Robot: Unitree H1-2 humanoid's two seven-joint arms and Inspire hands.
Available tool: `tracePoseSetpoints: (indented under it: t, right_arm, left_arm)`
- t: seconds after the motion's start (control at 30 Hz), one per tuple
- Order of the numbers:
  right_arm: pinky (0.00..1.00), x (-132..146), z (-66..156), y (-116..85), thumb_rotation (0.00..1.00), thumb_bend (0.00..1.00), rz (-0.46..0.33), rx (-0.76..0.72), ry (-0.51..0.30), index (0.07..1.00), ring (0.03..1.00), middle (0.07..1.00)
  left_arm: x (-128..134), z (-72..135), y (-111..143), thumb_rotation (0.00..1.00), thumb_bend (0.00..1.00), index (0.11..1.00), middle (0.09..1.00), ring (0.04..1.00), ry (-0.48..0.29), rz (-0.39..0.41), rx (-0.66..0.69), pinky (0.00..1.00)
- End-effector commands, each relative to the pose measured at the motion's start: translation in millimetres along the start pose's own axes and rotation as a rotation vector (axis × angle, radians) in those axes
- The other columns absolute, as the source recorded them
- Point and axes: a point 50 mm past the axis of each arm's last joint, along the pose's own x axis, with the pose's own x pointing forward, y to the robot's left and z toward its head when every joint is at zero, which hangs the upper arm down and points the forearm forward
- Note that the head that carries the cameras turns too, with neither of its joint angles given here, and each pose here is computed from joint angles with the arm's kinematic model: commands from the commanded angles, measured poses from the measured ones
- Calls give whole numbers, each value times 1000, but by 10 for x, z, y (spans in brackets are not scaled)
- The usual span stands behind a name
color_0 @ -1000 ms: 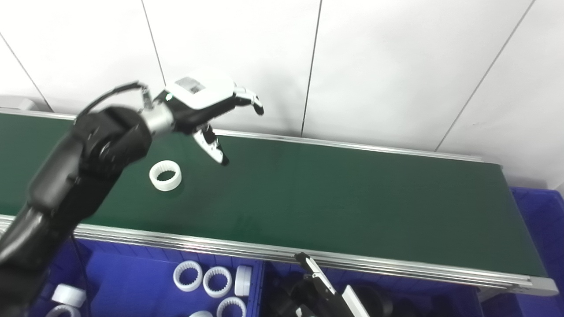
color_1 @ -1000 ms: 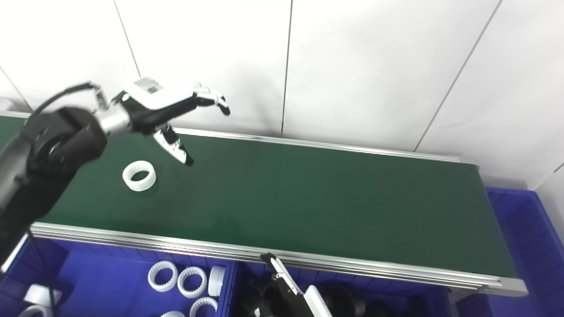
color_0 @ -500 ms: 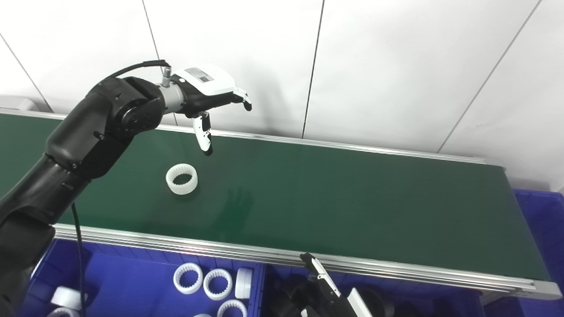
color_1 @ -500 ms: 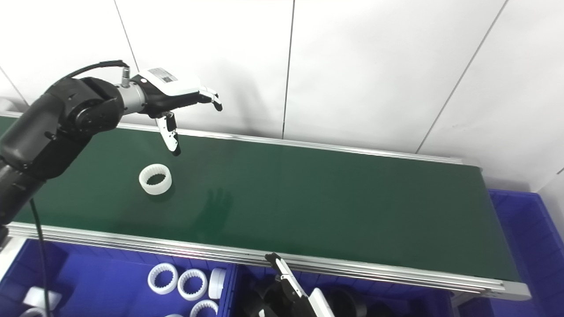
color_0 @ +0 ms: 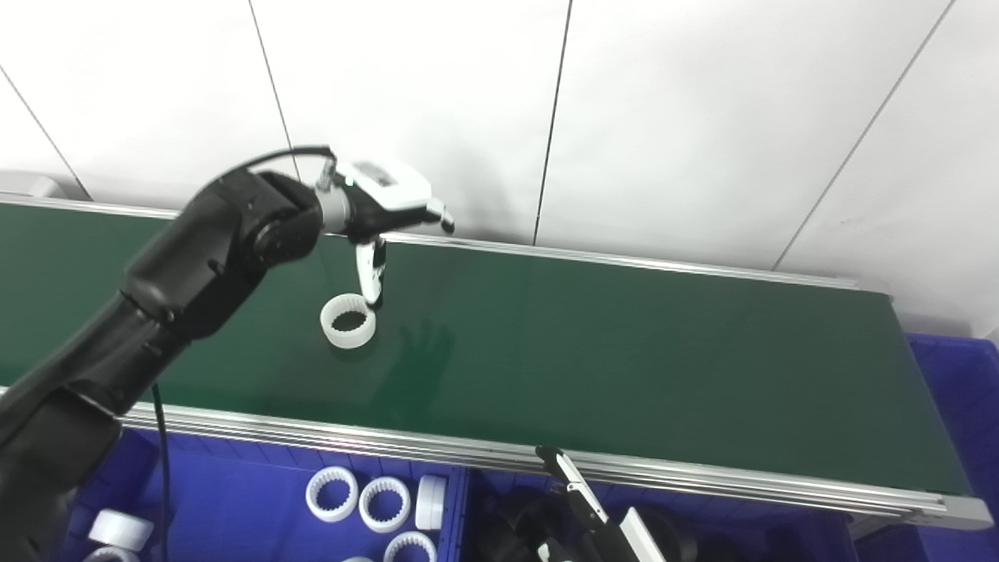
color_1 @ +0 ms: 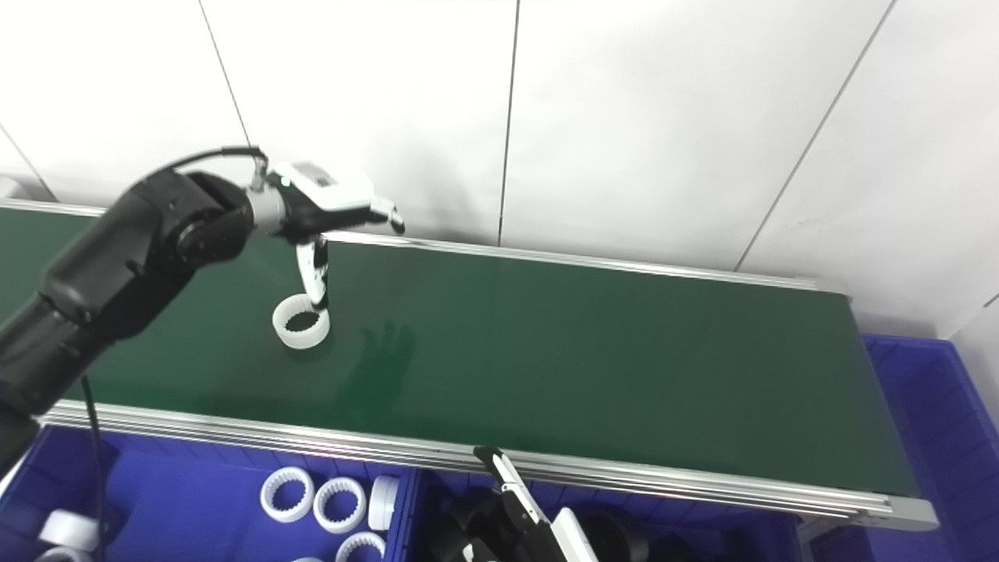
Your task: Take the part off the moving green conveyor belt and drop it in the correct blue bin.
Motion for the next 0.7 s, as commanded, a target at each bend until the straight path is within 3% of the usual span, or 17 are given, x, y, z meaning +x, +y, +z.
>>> tracePoseSetpoints:
  t: [0.0, 0.37, 0.67]
  right_arm:
    - [881, 37, 129, -48, 924, 383, -28, 1, -69, 975, 953, 994]
    - [872, 28, 141, -55, 918, 379, -32, 6, -69, 975, 948, 994]
    - [874, 8, 162, -73, 911, 368, -33, 3, -69, 977, 951, 997]
  left_arm:
    - [-43, -107, 165, 174, 1000, 912, 964, 885, 44, 42, 1, 675]
    - [97, -80, -78, 141, 1000, 943, 974, 852, 66, 10, -70, 618]
    - [279, 10, -338, 139, 1000, 962, 982, 826, 64, -77, -116, 602]
